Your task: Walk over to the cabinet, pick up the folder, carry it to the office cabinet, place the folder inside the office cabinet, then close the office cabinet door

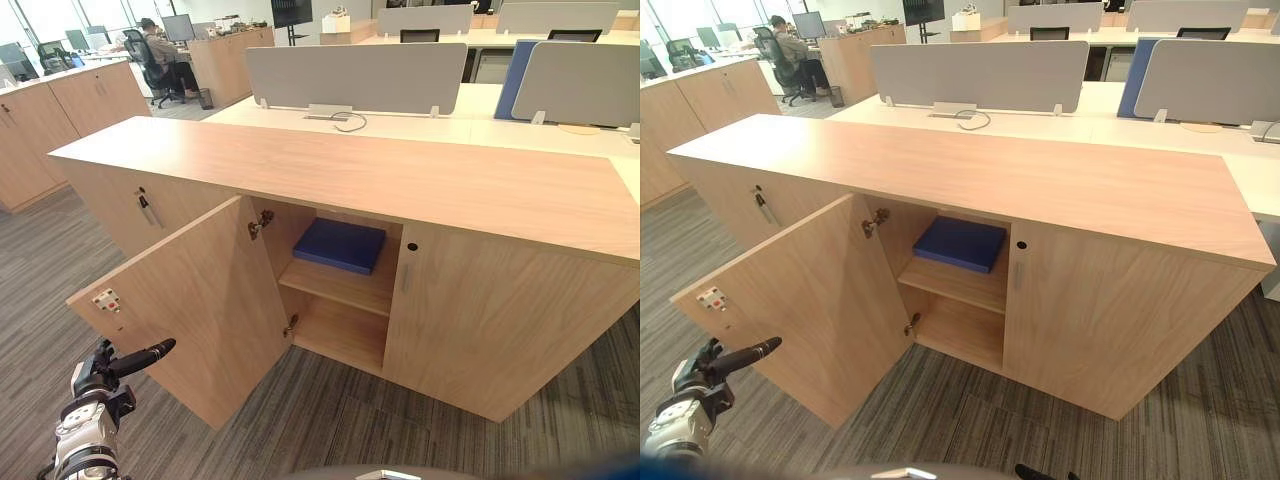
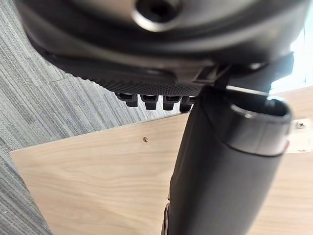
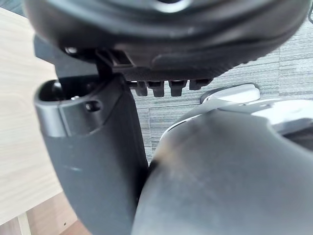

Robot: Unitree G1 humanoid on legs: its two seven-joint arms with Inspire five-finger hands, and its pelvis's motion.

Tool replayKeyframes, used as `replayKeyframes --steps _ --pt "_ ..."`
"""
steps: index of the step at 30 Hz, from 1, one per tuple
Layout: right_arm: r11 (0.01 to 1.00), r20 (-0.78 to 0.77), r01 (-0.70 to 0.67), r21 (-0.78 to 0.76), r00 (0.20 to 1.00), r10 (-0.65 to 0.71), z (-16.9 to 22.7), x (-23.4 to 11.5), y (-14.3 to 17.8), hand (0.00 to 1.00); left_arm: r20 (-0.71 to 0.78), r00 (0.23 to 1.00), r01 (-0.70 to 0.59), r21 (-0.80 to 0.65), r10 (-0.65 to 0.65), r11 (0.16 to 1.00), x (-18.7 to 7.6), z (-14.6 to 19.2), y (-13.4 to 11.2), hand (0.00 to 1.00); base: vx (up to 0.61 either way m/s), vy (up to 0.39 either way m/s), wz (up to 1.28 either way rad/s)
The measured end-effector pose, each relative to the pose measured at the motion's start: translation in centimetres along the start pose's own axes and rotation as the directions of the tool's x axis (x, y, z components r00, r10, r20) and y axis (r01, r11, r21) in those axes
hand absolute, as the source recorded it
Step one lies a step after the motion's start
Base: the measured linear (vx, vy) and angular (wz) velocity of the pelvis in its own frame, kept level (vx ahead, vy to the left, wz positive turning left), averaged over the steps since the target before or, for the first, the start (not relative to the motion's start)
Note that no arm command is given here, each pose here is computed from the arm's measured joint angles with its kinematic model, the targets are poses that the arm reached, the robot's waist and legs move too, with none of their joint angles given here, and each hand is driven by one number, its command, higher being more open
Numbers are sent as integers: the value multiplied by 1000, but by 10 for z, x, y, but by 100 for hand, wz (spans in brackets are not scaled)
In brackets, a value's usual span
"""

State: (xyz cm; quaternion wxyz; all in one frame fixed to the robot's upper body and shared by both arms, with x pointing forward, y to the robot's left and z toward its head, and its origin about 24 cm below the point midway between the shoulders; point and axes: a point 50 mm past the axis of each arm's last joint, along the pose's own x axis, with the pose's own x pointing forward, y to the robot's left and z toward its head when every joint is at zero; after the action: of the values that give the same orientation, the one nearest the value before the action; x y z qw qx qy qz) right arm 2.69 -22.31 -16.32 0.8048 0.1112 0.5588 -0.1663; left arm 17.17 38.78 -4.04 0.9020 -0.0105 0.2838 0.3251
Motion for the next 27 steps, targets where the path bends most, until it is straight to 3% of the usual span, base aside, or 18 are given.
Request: replayKeyframes --steps 5,12,18,23,27 --pt "999 0 -26 -45 1000 26 1 0 6 100 142 989 18 154 -40 988 -2 36 -27 100 -11 -6 26" --pt "992 40 -57 -109 997 62 15 3 15 100 185 973 70 330 -137 941 -7 45 -47 100 -18 22 25" --pt "985 75 -91 -143 992 103 26 5 25 100 208 927 123 614 -310 780 -27 54 -58 100 -55 42 19" --pt "976 57 -105 -190 991 118 19 3 22 100 115 833 348 652 -542 674 -56 47 -71 100 -46 95 13" --pt "977 45 -108 -185 992 118 14 2 21 100 68 673 553 614 -736 563 -103 12 -96 100 -35 97 22"
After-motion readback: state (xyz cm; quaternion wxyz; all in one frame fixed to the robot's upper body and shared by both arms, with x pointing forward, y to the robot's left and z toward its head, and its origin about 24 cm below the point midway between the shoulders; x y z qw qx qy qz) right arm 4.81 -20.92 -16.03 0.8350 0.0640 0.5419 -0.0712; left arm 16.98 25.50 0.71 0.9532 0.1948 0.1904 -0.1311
